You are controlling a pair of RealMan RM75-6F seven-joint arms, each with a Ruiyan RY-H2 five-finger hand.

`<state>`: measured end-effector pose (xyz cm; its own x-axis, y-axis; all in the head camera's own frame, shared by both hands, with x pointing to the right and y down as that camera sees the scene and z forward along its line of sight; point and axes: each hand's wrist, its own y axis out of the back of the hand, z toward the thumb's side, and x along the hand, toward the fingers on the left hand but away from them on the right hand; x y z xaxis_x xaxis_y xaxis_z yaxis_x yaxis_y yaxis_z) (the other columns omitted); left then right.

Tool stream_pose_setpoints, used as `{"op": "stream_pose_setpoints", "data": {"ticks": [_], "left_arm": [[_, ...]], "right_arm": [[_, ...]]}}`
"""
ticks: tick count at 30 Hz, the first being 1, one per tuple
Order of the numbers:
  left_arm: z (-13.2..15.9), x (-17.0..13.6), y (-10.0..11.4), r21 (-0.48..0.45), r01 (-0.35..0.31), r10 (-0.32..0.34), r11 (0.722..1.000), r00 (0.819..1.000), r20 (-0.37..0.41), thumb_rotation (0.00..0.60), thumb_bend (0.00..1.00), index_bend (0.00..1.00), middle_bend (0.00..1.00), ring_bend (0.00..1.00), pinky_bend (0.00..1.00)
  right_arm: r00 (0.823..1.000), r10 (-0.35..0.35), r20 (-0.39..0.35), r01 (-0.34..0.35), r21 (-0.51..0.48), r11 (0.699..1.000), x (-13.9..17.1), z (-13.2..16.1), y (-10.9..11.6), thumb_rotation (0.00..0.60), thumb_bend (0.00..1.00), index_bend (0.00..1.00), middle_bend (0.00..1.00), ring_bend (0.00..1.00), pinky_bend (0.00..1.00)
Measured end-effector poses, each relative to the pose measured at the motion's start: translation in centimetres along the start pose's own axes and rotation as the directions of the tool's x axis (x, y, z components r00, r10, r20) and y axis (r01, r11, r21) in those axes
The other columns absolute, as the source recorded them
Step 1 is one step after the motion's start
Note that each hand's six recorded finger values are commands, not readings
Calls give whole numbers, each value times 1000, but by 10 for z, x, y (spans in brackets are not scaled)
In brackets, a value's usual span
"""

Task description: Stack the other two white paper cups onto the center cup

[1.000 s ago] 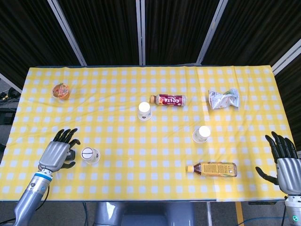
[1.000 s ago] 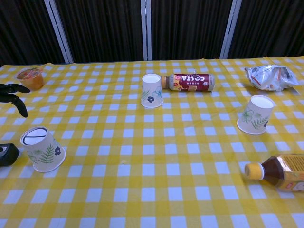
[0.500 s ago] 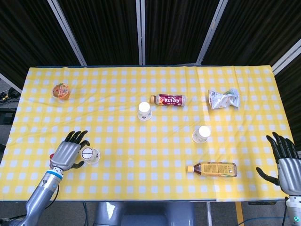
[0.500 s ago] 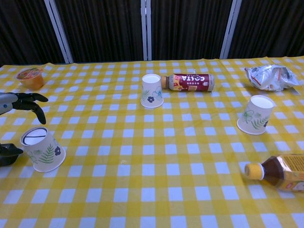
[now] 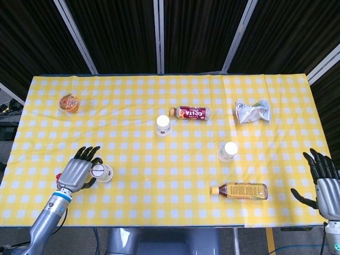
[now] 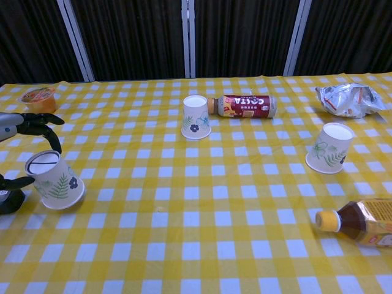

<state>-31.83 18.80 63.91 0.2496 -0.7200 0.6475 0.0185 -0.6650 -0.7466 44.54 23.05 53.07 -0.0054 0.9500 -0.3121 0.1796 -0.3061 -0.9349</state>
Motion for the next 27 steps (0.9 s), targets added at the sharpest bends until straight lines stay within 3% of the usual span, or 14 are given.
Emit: {"op": "stream_pose_setpoints", "data": {"ticks": [7,17,22,27], "left_arm": [[8,18,44,-38,-84,85,996,996,35,600,418,365,0,0,0],[48,91,113,-70,-208,215,976,970,111,600,418,370,0,0,0],[71,125,126,-68,-241,248,968,960,133,600,417,357,0,0,0],[94,153,128,-58,-226,232,972,962,144,600,419,359,0,0,0]], "right_arm": [[999,-3,32,2,1,1000,-4,-8,1,600,72,0,0,0,0],[996,-6,91,7,-7,1000,-13,-26,3,600,72,0,0,0,0],[993,-1,118,3,-15,1000,-15,-35,3,600,72,0,0,0,0],[990,3,139,1,-25,1000,-17,-43,4,600,71,0,0,0,0]]}}
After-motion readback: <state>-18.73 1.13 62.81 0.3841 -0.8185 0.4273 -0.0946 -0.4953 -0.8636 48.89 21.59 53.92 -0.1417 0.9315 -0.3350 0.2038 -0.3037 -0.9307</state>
